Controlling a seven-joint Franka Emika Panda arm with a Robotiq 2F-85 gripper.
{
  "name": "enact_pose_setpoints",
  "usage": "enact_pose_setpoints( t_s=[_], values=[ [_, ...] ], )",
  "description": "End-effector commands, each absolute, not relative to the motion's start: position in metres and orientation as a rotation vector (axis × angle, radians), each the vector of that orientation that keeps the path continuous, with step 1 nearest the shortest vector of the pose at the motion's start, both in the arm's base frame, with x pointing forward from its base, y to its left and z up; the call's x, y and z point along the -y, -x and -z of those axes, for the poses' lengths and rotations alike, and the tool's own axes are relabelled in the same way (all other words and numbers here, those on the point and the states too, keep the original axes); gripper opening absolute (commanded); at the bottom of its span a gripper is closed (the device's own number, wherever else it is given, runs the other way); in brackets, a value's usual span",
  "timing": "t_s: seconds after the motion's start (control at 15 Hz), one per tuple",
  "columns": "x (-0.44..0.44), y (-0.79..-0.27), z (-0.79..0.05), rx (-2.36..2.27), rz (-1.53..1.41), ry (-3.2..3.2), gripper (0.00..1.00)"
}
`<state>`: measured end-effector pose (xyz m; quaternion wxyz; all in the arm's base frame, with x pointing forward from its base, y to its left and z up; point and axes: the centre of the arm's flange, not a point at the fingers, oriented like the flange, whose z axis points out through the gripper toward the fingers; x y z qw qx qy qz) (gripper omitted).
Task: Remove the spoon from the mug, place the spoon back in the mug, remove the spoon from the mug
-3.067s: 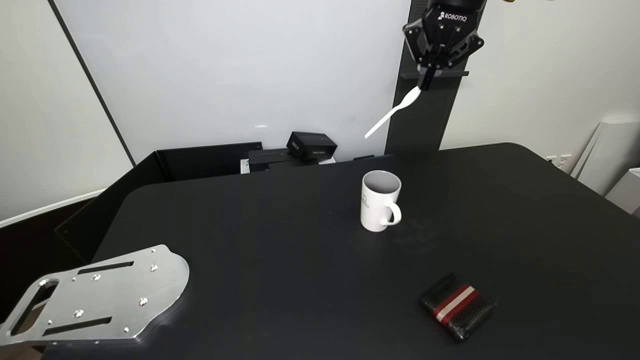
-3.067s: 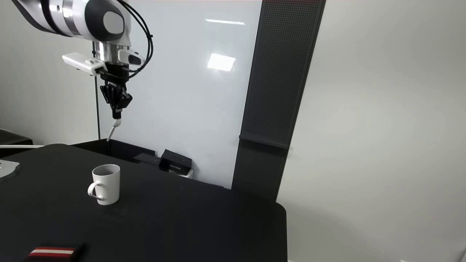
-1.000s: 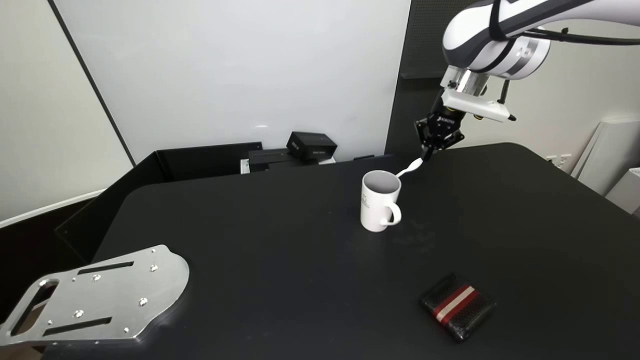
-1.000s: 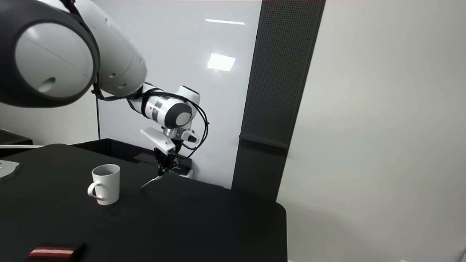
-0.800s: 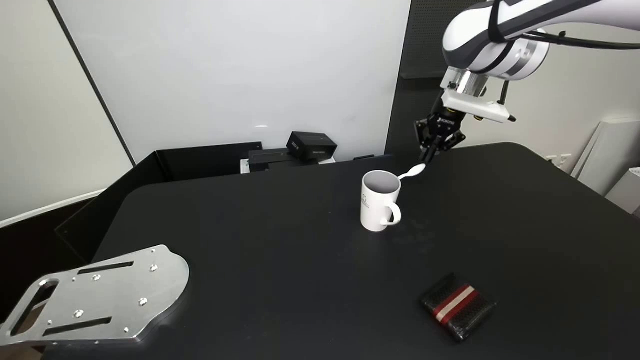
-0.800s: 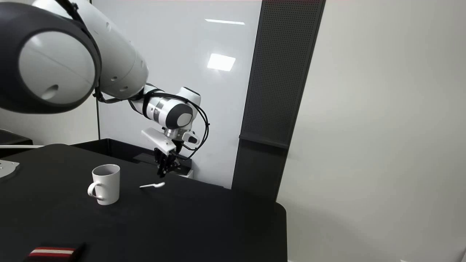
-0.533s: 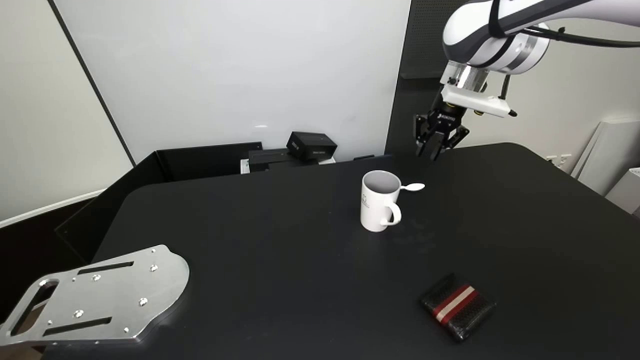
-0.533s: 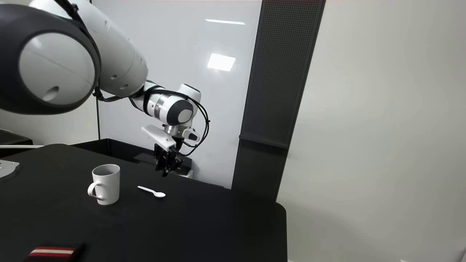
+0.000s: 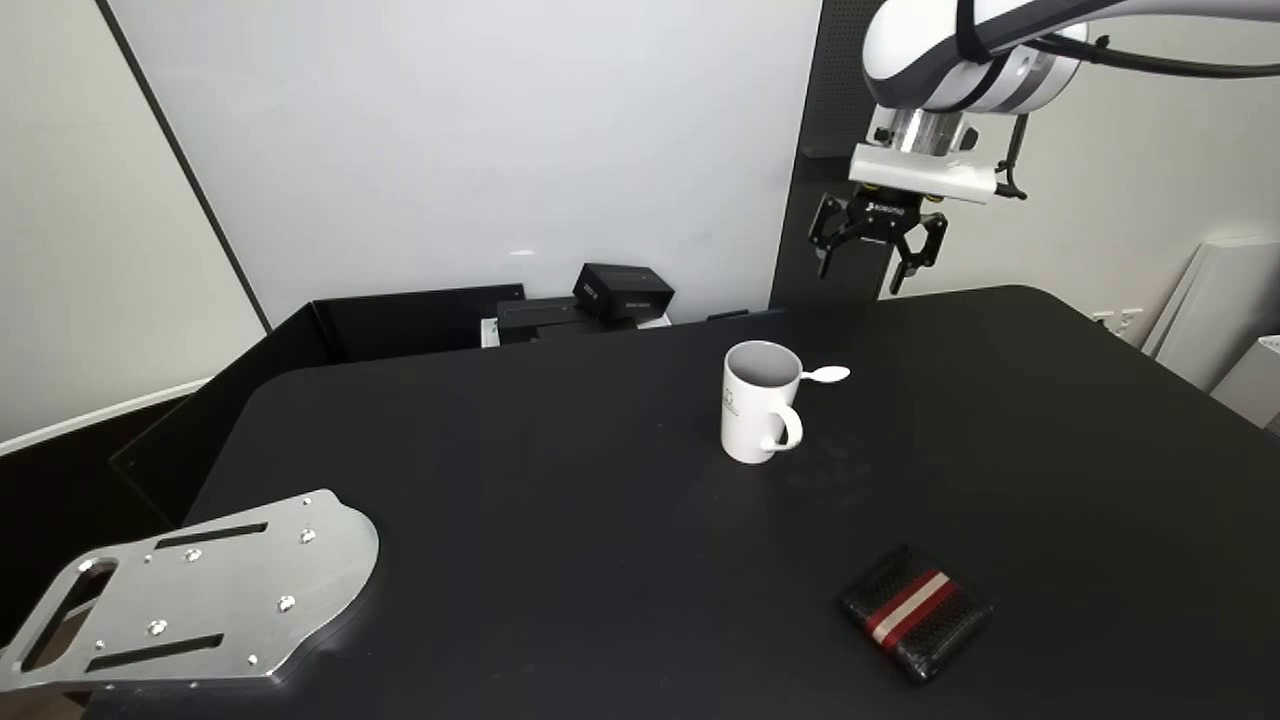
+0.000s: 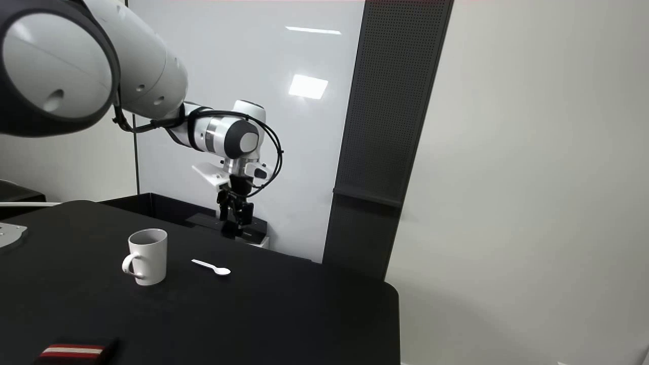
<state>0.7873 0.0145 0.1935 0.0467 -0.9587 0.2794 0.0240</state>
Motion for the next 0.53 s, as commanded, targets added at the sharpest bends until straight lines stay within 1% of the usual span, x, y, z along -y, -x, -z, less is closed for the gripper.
enact_pose_setpoints(
  t_s=[0.0,0.47],
  values=[
    [-0.034,-0.780,-0.207,-1.126,0.018,2.905,1.00],
    [-0.070,-0.777,-0.197,-1.591,0.064,2.705,1.00]
  ],
)
